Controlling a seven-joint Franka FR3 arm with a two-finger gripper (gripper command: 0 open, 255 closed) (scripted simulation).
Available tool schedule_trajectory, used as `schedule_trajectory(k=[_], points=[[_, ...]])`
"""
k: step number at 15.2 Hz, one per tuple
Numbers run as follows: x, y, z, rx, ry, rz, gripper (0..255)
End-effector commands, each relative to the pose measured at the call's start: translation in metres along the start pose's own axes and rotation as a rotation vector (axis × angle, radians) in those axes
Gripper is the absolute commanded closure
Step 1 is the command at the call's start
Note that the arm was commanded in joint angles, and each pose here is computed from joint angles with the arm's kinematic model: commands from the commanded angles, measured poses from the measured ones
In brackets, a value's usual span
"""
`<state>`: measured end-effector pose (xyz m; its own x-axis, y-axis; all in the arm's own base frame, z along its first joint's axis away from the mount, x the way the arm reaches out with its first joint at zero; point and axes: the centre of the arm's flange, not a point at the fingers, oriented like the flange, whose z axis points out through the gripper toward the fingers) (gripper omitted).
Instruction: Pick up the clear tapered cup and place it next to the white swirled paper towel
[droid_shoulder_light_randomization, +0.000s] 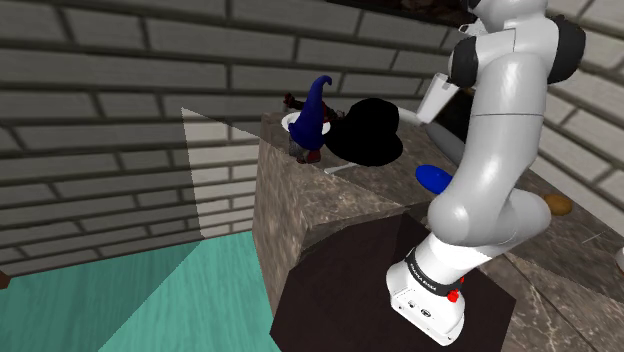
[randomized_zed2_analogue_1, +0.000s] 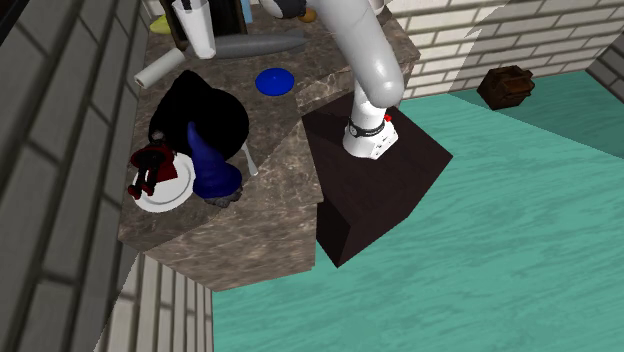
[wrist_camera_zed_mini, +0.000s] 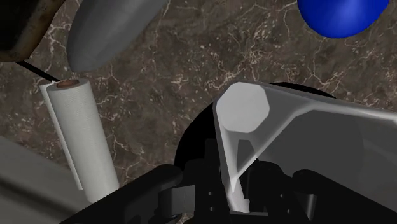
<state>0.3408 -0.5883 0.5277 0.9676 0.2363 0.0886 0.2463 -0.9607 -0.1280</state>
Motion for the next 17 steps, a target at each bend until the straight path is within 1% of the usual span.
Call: schedule_trajectory(k=[1, 2, 17], points=[[-0.008, 0.027, 0.002, 0.003, 0.002, -0.002, 255], [-0.009, 0.034, 0.002, 0.003, 0.002, -0.002, 255], [-0.016, 0.044, 0.08, 0.003, 0.002, -0.002, 255]])
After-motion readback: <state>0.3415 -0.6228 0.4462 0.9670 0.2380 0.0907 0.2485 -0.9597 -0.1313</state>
